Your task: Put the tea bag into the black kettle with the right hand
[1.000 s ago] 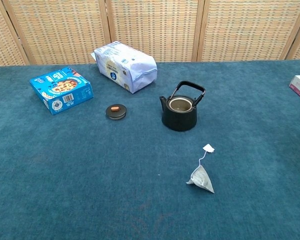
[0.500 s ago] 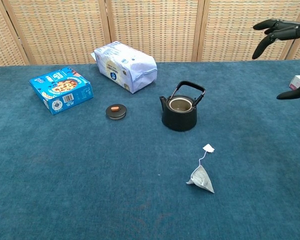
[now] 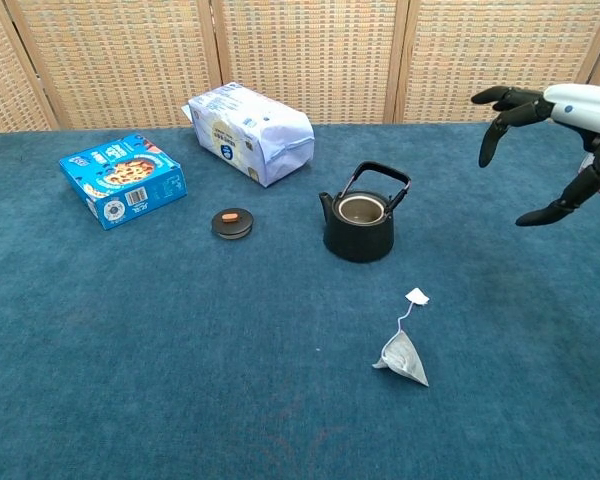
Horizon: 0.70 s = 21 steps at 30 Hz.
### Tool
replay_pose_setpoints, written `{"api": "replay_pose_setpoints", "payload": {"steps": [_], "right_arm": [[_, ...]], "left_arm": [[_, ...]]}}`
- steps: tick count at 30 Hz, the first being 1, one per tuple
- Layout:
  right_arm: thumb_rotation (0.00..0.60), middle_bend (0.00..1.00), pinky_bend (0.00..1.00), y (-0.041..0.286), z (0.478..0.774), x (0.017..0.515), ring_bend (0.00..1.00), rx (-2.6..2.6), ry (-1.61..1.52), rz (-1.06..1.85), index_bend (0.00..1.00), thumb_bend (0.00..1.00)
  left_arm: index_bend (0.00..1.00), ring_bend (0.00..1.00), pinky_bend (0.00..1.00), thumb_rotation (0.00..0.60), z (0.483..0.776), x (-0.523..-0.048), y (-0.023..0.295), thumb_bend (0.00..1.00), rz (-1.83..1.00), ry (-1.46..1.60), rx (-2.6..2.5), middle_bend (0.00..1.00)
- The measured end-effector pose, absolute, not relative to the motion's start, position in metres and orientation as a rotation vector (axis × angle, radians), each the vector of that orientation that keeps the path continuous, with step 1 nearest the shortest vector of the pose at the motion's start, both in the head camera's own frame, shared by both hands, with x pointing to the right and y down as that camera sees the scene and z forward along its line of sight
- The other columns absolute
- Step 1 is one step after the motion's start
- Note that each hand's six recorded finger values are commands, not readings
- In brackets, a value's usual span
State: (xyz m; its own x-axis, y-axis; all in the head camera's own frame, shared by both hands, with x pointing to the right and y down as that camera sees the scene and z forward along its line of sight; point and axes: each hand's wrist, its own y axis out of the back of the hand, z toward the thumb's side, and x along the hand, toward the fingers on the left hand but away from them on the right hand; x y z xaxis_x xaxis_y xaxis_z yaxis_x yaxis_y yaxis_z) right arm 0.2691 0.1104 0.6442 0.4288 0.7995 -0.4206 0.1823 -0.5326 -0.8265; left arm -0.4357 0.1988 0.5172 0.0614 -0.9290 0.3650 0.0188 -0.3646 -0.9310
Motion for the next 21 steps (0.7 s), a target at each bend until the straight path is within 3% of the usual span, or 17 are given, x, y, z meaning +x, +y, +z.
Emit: {"api": "replay_pose_setpoints", "payload": {"steps": [21], "right_arm": [[0.6, 0.02, 0.0, 0.118, 0.693, 0.237, 0.0, -1.96, -0.723, 1.175, 0.43, 0.17]], "left_arm": [[0.0, 0.0, 0.0, 0.6, 0.525, -0.433, 0.195, 0.07, -1.448, 0.929, -1.511, 0.0]]}}
